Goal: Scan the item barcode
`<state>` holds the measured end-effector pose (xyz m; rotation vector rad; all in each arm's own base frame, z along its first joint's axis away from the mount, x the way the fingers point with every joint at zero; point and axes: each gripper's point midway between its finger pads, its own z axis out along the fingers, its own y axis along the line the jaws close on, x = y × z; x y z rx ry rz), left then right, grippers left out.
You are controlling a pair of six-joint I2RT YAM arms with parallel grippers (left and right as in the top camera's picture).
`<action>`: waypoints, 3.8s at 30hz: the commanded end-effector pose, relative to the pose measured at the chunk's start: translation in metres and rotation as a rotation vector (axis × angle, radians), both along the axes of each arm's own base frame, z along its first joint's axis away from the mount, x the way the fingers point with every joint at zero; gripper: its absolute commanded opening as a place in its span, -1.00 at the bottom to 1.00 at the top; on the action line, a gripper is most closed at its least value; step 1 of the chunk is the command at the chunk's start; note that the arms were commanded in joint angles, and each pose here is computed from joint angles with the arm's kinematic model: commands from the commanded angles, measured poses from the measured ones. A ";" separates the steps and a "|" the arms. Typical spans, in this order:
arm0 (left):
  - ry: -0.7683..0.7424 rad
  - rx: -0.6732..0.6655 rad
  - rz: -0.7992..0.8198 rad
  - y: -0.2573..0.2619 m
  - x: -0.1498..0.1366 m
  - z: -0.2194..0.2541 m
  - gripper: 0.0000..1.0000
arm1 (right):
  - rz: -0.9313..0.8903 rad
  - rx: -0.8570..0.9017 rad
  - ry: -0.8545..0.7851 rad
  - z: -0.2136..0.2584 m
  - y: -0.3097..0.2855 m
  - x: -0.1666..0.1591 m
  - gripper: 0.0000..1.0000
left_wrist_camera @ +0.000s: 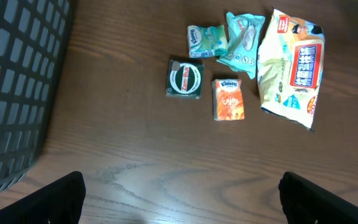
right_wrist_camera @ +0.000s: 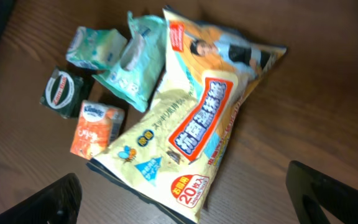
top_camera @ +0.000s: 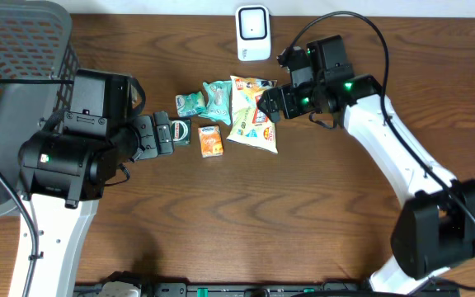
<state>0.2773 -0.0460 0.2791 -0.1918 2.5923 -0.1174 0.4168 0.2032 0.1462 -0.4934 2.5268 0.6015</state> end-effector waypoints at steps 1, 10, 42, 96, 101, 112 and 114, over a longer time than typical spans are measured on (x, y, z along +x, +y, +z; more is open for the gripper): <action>-0.013 0.006 0.002 0.001 0.001 0.004 0.96 | -0.005 0.107 0.058 0.003 0.001 0.007 0.98; -0.013 0.006 0.002 0.001 0.001 0.004 0.95 | -0.036 0.227 0.132 -0.004 -0.009 0.034 0.98; -0.013 0.006 0.002 0.001 0.001 0.004 0.95 | -0.031 0.106 0.348 -0.140 0.027 0.021 -0.98; -0.013 0.006 0.002 0.001 0.001 0.004 0.96 | -0.259 -0.443 0.433 -0.131 -0.064 -0.062 -0.98; -0.013 0.006 0.002 0.001 0.001 0.004 0.96 | -0.252 -0.468 0.502 -0.135 -0.068 -0.077 -0.98; -0.013 0.006 0.002 0.001 0.001 0.004 0.95 | -0.258 -0.380 0.151 -0.007 -0.055 -0.008 -0.97; -0.013 0.006 0.002 0.001 0.001 0.004 0.96 | -0.269 -0.390 0.137 -0.011 -0.056 -0.003 -0.98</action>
